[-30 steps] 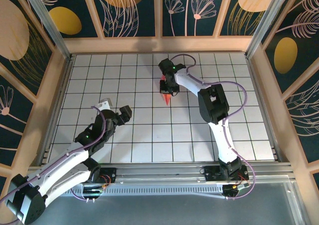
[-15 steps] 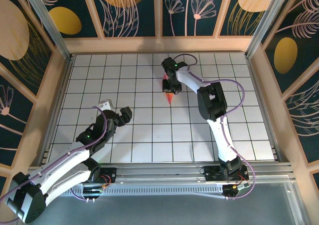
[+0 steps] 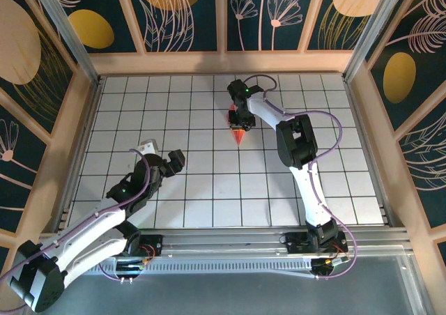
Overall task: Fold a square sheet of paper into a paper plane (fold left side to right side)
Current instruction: Place the paper plane at the center of the table.
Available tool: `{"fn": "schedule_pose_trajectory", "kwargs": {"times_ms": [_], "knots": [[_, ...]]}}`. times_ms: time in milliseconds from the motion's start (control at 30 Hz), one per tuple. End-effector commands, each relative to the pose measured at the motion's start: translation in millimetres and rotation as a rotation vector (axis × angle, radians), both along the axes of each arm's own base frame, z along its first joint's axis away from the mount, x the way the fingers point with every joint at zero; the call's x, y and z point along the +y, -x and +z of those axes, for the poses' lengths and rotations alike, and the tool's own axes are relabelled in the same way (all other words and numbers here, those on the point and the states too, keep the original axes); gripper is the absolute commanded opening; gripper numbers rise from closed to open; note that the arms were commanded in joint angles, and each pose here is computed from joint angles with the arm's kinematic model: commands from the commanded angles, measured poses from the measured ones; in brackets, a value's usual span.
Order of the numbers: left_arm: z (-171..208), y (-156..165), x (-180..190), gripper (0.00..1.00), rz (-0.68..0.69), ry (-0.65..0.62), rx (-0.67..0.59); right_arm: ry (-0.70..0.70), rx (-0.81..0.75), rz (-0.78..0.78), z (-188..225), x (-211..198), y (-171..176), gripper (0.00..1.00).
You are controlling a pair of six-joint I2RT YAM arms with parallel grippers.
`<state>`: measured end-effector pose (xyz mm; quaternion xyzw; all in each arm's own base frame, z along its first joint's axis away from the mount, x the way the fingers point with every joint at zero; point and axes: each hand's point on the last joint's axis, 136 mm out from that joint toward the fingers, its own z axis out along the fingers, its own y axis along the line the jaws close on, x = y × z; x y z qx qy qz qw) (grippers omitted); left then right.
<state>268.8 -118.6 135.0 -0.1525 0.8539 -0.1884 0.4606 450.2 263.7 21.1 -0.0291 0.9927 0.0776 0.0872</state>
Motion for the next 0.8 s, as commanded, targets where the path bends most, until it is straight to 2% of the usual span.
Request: {"fn": "schedule_pose_trajectory", "kwargs": {"times_ms": [0,400,767], "knots": [[-2.0,0.1,1.7,0.95,-0.003,-0.021,0.010,0.057,0.049,0.003,-14.2,-9.6,8.1,0.18],[-1.4,0.2,3.2,0.95,0.001,-0.032,0.012,0.094,0.032,-0.008,-6.9,-12.4,10.1,0.33],[10.2,-5.0,0.3,0.96,0.000,-0.039,0.007,0.061,-0.020,-0.015,22.1,-7.5,6.4,0.34]]}}
